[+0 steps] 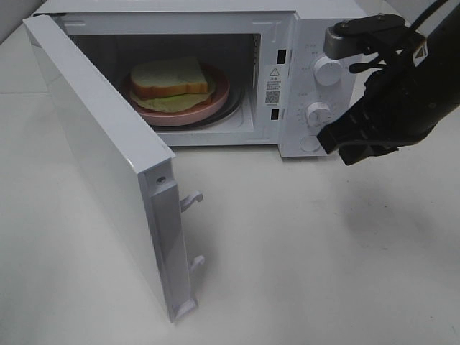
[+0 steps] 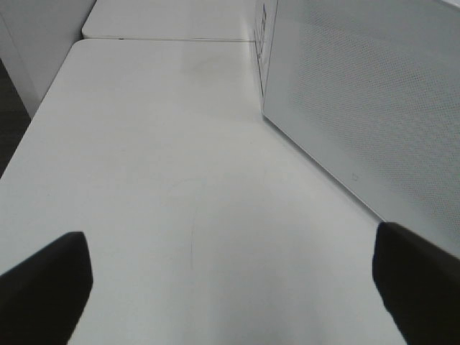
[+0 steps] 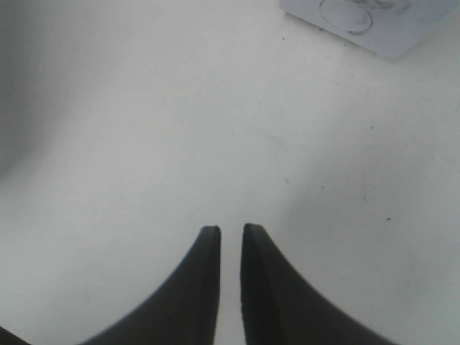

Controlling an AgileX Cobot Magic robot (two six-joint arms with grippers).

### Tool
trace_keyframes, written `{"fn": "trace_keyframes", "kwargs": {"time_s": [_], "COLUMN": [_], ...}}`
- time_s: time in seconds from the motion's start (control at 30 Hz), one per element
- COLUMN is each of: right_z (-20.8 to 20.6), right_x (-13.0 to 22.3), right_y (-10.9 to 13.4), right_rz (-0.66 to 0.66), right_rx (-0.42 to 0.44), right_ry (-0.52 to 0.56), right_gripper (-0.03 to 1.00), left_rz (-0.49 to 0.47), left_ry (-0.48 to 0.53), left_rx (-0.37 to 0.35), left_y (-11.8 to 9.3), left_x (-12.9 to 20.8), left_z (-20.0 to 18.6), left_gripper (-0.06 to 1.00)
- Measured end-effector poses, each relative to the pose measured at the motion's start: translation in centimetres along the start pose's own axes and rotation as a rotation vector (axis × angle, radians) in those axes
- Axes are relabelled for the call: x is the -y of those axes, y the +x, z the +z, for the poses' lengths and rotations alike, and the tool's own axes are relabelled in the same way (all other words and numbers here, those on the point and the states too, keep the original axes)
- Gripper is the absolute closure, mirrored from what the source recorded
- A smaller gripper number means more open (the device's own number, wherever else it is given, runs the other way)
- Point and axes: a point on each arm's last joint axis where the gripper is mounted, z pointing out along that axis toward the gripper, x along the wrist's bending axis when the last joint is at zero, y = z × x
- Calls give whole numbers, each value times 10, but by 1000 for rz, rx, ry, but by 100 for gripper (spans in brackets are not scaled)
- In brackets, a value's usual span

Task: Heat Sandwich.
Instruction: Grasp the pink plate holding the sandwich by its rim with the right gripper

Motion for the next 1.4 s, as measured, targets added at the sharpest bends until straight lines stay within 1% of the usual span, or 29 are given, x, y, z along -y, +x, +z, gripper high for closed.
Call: {"fn": "trace_keyframes", "kwargs": {"time_s": [0.03,0.07,0.1,0.17,0.2,0.23,0.27,0.3,0.33,0.43,0.47,0.5,0.57,0.6,0.63,0.77,0.8,0.9,0.93,0.97,1.0,1.03,1.07,1.1,1.17,1.2,1.23,1.27,1.4], "right_z": [-1,-1,-1,-1,-1,-1,-1,-1,-1,-1,-1,-1,-1,-1,-1,-1,-1,-1,-1,-1,-1,-1,-1,-1,-1,-1,-1,-1,-1], "right_x": [1,1,1,2,2,2,2,2,2,2,2,2,2,2,2,2,2,2,2,2,2,2,2,2,2,2,2,2,2], "right_y": [-1,-1,-1,-2,-2,-2,-2,-2,-2,-2,-2,-2,-2,-2,-2,-2,-2,-3,-3,-3,-4,-4,-4,-4,-4,-4,-4,-4,-5], "right_rz": [-116,-183,-183,-318,-436,-496,-496,-547,-652,-772,-772,-839,-907,-907,-967,-1028,-1052,-1079,-1079,-1083,-1086,-1086,-1086,-1086,-1086,-1086,-1086,-1086,-1097], "right_rx": [9,12,12,15,16,15,15,18,16,14,14,13,11,11,11,9,9,14,14,19,20,20,20,20,20,20,20,20,31], "right_ry": [13,17,17,28,35,35,35,37,38,39,39,40,40,40,40,40,41,44,44,47,49,49,49,49,49,49,49,49,54], "right_gripper": [83,82,82,82,81,81,81,81,81,80,80,80,79,79,79,73,67,54,54,44,38,33,33,20,10,10,5,3,1], "left_rz": [0,0,0,0,0,0,0,0,0,0,0,0,0,0,0,0,0,0,0,0,0,0,0,0,0,0,0,0,0], "left_ry": [0,0,0,0,0,0,0,0,0,0,0,0,0,0,0,0,0,0,0,0,0,0,0,0,0,0,0,0,0], "left_rx": [0,0,0,0,0,0,0,0,0,0,0,0,0,0,0,0,0,0,0,0,0,0,0,0,0,0,0,0,0], "left_y": [0,0,0,0,0,0,0,0,0,0,0,0,0,0,0,0,0,0,0,0,0,0,0,0,0,0,0,0,0], "left_x": [0,0,0,0,0,0,0,0,0,0,0,0,0,0,0,0,0,0,0,0,0,0,0,0,0,0,0,0,0], "left_z": [0,0,0,0,0,0,0,0,0,0,0,0,0,0,0,0,0,0,0,0,0,0,0,0,0,0,0,0,0], "left_gripper": [-5,-5,-5,-5,-5,-5,-5,-5,-5,-5,-5,-5,-5,-5,-5,-5,-5,-5,-5,-5,-5,-5,-5,-5,-5,-5,-5,-5,-5]}}
